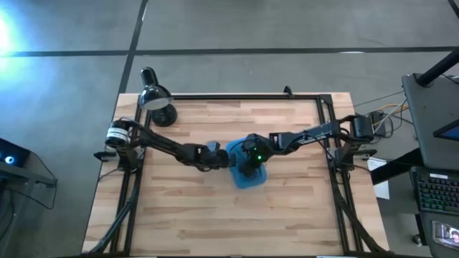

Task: Pick & place school supplies into a supply box
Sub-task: Close the blue supply box, then return to Home Position

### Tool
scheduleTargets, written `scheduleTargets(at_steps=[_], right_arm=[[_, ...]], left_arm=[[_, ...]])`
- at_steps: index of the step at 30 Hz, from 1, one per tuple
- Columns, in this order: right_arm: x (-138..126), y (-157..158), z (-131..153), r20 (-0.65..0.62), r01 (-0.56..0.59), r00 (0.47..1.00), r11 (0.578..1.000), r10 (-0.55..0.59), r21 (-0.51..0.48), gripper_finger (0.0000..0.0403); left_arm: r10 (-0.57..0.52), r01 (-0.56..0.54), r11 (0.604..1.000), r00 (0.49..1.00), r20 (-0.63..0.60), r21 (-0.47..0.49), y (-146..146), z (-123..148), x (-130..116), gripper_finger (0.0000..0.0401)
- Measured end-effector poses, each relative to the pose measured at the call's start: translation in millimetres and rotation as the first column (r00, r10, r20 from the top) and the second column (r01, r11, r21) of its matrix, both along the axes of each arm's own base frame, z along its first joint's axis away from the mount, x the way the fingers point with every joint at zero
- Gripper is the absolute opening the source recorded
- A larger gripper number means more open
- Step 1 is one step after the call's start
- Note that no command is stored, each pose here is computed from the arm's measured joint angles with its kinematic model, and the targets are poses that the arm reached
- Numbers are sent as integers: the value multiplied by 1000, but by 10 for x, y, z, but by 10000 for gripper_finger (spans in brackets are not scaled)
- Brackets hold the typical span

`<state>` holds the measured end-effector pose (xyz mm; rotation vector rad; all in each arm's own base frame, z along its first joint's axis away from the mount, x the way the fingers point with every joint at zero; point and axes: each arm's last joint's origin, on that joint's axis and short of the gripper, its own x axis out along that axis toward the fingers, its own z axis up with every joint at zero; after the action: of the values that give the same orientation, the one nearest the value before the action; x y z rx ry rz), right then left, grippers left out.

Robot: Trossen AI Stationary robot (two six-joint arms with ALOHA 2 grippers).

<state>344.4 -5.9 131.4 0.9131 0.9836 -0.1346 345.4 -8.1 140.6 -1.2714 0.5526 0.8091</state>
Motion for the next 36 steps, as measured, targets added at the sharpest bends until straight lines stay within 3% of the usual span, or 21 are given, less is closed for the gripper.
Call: scheduleTargets(at_steps=[4,7,12,15,19,23,25,27,29,31,33,36], right_arm=[[-27,-6,132,40,8,999,1000,-8,-14,63],[-104,-70,361,75,49,996,996,-43,-69,63],[-189,-207,1001,259,127,963,977,-79,-174,63],[-243,-204,1111,268,145,960,959,-77,-242,64],[-209,-169,926,215,136,973,963,-86,-233,64],[-94,-23,280,10,26,1000,980,-24,-196,63],[-35,43,166,-18,-16,1000,994,14,-108,63],[12,96,171,-13,-45,999,996,44,-78,63],[10,137,346,37,-43,998,987,49,-155,63],[8,158,620,102,-21,993,960,51,-280,63],[-17,120,1052,236,52,970,907,53,-419,63],[-176,67,1623,344,148,933,757,107,-637,63]], left_arm=[[-13,14,999,1000,-28,39,12,140,-85,28],[5,0,994,999,-46,107,34,345,-209,28],[19,-17,971,1000,-5,238,81,774,-437,28],[23,-37,952,998,51,303,106,994,-541,28],[46,-83,930,993,113,357,127,1196,-656,28],[43,-95,923,989,143,373,133,1304,-727,28],[30,-87,923,988,155,375,124,1334,-740,28],[12,-72,925,987,161,374,93,1369,-773,28],[-8,-60,923,984,176,379,59,1411,-798,28],[-31,-43,921,983,182,388,30,1452,-831,28],[-46,-34,915,981,189,402,14,1490,-860,28],[-78,-18,897,977,197,442,-23,1573,-931,28]])
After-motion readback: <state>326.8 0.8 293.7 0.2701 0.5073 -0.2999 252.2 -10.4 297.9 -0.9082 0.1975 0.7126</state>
